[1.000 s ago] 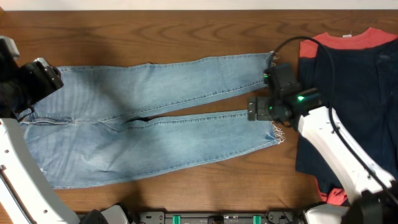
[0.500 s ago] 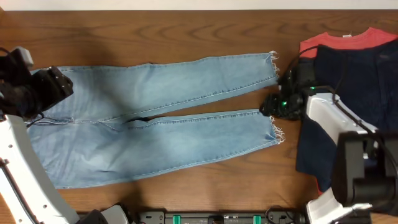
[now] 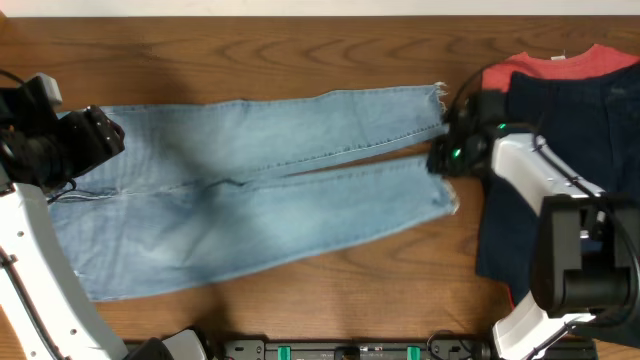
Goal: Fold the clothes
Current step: 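Grasp the frayed leg hems with the right gripper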
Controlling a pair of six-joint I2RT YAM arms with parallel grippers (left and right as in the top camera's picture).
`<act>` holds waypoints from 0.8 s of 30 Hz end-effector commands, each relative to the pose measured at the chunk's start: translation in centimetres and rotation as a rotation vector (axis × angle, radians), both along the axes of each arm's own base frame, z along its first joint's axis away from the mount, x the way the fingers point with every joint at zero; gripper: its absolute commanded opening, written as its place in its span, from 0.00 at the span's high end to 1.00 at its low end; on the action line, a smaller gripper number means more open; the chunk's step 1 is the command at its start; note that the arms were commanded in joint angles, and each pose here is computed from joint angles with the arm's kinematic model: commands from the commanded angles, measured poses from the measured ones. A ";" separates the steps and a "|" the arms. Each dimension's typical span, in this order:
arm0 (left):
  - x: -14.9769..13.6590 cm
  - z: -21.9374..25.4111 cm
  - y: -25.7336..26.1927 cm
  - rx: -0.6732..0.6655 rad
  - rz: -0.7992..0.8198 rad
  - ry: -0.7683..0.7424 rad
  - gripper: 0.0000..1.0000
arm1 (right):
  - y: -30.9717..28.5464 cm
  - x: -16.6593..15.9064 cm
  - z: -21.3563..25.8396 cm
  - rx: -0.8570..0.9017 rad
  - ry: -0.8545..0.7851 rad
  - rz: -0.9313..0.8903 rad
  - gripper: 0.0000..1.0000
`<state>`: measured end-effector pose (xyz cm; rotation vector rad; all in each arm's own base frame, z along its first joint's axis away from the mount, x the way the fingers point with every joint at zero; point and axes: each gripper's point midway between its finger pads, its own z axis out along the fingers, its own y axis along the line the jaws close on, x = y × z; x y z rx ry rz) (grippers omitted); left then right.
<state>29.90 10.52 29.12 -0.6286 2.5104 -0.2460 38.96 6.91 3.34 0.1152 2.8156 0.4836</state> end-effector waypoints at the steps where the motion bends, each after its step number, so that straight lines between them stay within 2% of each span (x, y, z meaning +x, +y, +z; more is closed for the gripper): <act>1: -0.5 -1.0 1.7 0.078 0.045 0.063 0.20 | -3.8 3.7 4.7 -0.089 -0.148 -0.082 0.99; 3: -0.7 -1.3 2.6 0.116 0.070 0.092 0.19 | -4.4 4.1 5.4 -0.087 -0.157 -0.104 0.99; 4: -0.7 -1.6 2.9 0.123 0.077 0.106 0.19 | -4.5 4.1 5.4 -0.084 -0.151 -0.112 0.95; 6: -0.6 -2.2 3.2 0.123 0.084 0.128 0.19 | -4.4 3.7 5.3 -0.085 -0.133 -0.109 0.60; 7: -0.7 -2.7 3.6 0.126 0.099 0.152 0.19 | -4.4 3.3 5.1 -0.086 -0.117 -0.106 0.54; 12: -3.5 -5.5 8.0 0.168 0.388 0.350 0.19 | -4.5 1.5 4.6 -0.094 -0.043 -0.108 0.51; 20: -9.3 -9.2 12.7 0.020 0.716 0.481 0.21 | -2.5 -0.5 5.0 0.002 0.017 -0.039 0.52; 24: -12.3 -12.8 13.5 -0.082 0.817 0.535 0.22 | -2.4 -1.7 4.5 0.002 0.068 -0.039 0.52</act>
